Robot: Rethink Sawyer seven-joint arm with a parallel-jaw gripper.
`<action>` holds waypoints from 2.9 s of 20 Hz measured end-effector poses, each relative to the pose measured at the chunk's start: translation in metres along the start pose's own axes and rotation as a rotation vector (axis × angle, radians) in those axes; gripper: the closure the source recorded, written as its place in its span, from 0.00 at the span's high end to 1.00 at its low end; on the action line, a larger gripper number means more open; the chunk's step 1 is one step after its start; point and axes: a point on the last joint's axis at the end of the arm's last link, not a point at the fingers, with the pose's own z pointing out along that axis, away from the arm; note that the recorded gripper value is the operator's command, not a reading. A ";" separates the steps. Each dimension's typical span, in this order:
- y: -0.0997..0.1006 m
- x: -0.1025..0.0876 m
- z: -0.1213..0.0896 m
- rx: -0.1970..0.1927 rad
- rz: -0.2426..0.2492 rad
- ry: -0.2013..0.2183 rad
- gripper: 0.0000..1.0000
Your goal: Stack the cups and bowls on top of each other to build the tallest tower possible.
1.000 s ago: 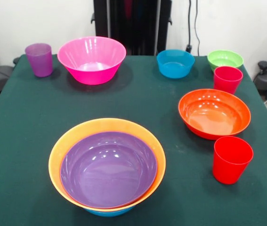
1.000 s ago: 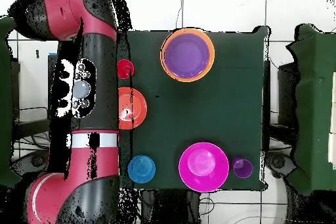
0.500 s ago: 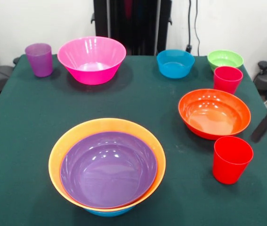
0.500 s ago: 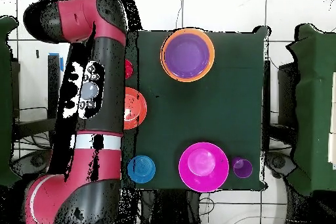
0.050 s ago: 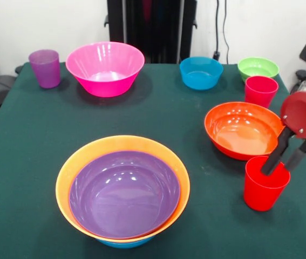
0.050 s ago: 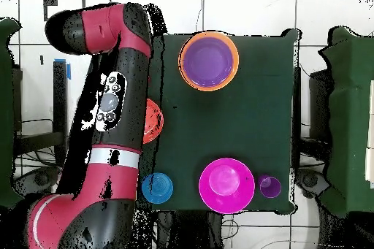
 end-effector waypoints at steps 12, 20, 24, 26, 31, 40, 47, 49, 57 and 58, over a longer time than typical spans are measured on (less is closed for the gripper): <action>0.016 0.008 0.025 0.008 -0.010 0.000 1.00; 0.037 0.005 0.023 0.009 -0.035 -0.002 1.00; 0.043 0.004 0.022 0.010 -0.043 -0.002 1.00; 0.044 0.004 0.021 0.011 -0.045 -0.003 1.00; 0.048 0.003 0.020 0.011 -0.050 -0.005 1.00; 0.053 0.003 0.020 0.010 -0.012 -0.003 1.00; 0.058 0.006 0.024 0.008 0.045 0.007 1.00; 0.061 0.007 0.025 0.007 0.064 0.011 1.00; 0.073 0.008 0.023 0.007 0.080 0.013 1.00; 0.076 0.007 0.022 0.007 0.077 0.012 1.00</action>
